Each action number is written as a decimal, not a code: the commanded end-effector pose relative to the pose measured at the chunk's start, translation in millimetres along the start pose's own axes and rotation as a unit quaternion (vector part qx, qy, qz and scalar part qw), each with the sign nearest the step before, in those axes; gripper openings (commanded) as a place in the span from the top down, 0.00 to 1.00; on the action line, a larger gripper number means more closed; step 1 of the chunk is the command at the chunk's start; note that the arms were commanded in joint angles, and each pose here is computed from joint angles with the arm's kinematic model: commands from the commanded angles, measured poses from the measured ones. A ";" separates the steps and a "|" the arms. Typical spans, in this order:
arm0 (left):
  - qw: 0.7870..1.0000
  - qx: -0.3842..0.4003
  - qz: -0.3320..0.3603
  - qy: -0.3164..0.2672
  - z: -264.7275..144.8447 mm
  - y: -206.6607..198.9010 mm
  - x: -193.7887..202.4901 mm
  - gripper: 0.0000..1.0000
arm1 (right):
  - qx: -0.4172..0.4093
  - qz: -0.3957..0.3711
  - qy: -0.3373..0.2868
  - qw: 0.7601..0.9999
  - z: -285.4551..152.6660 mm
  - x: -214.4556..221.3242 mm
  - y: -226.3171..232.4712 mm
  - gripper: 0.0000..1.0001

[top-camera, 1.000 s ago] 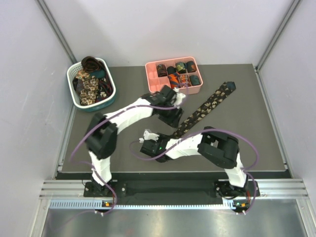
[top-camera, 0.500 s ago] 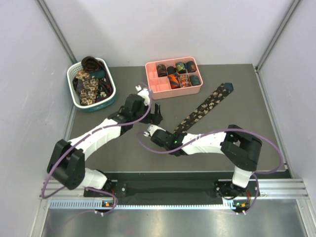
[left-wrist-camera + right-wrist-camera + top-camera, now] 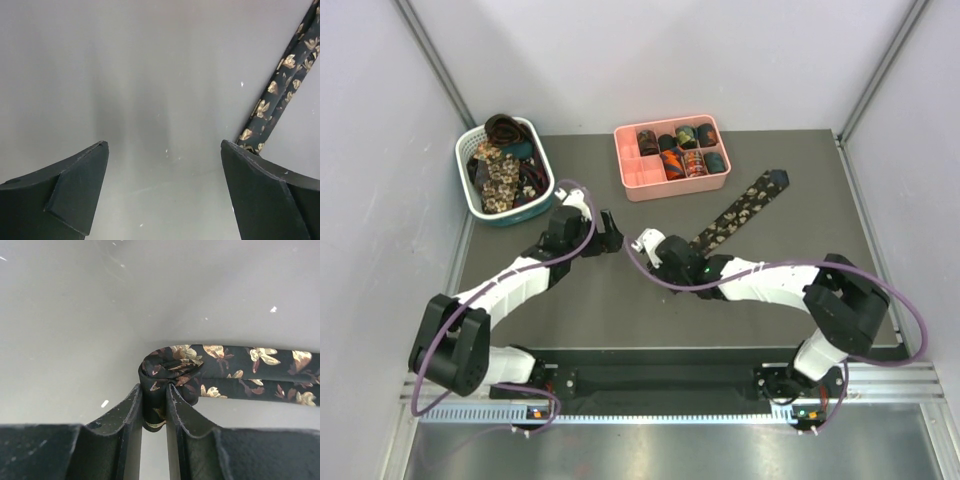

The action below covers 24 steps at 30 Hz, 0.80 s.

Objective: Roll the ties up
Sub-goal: Roll the tie

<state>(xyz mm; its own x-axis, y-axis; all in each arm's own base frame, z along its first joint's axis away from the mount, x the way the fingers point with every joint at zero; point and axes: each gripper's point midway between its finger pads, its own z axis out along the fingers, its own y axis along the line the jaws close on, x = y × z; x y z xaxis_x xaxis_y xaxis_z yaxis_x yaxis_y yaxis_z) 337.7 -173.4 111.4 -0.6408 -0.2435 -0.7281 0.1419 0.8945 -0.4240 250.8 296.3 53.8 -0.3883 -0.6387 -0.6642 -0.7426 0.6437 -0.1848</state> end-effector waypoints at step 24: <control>0.974 0.189 0.097 -0.081 -13.8 -53.7 16.5 0.01 | -0.336 0.235 -0.076 0.909 -8.4 -24.5 -1.2 1.00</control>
<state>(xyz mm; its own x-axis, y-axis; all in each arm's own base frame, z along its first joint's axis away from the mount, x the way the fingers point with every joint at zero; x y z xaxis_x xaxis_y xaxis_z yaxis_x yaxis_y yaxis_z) 303.8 -206.3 108.6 -0.5602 -0.1941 -0.8053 0.4159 0.7748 -0.4761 261.1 298.9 64.2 -0.6884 -0.3096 -0.6560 -0.7005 0.5185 0.4904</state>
